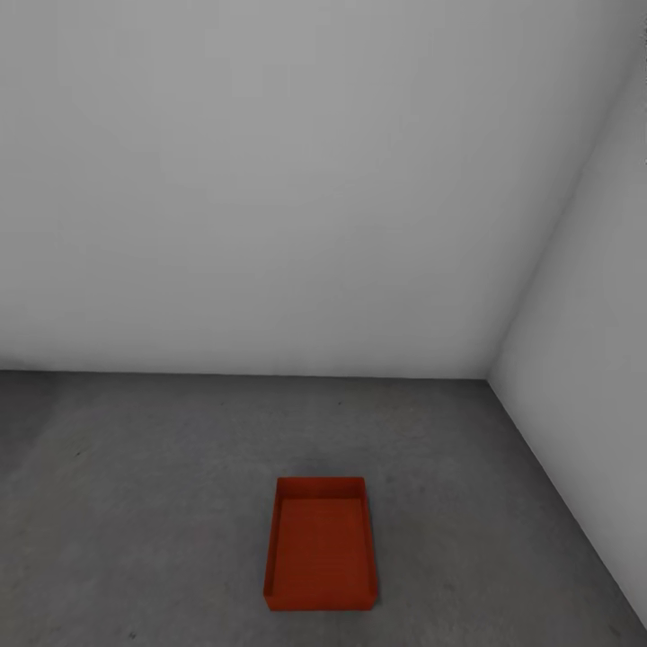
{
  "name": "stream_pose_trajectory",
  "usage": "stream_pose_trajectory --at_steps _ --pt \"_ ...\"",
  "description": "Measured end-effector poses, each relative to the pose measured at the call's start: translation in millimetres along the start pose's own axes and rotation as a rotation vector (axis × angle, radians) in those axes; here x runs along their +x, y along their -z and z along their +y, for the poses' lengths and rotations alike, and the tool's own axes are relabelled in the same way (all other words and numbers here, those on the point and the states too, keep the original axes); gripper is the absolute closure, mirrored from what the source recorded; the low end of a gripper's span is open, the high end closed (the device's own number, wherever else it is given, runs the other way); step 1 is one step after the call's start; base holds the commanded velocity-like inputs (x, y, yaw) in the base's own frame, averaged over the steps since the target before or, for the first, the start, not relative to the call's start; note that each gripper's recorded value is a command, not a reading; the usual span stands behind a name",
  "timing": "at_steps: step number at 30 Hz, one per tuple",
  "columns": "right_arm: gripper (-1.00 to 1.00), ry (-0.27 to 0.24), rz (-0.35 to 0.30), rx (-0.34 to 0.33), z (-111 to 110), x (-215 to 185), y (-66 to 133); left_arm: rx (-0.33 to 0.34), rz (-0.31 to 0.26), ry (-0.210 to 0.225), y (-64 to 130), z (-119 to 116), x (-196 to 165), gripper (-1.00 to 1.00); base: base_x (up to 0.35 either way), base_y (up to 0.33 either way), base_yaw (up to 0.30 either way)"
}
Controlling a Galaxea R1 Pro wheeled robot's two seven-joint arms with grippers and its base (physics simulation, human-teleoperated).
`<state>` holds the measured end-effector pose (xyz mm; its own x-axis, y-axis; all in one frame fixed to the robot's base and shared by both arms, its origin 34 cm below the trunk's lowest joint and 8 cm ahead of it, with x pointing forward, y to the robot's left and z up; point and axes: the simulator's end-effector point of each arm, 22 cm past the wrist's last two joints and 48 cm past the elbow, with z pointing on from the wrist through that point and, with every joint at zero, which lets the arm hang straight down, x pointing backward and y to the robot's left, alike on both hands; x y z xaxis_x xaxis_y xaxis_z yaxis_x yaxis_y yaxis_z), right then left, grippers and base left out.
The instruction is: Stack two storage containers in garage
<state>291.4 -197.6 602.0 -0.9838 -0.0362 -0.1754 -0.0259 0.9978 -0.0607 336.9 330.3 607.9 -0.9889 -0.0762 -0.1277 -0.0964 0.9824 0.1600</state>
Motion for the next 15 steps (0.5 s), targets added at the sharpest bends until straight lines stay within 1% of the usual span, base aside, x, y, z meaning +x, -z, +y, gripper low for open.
stream_pose_trajectory --at_steps 15 --pt "-1.00 -0.001 -0.024 0.001 -0.5 -9.7 2.5 0.007 -0.007 0.003 4.3 -3.3 -5.3 -1.00 0.000 0.000 0.000"
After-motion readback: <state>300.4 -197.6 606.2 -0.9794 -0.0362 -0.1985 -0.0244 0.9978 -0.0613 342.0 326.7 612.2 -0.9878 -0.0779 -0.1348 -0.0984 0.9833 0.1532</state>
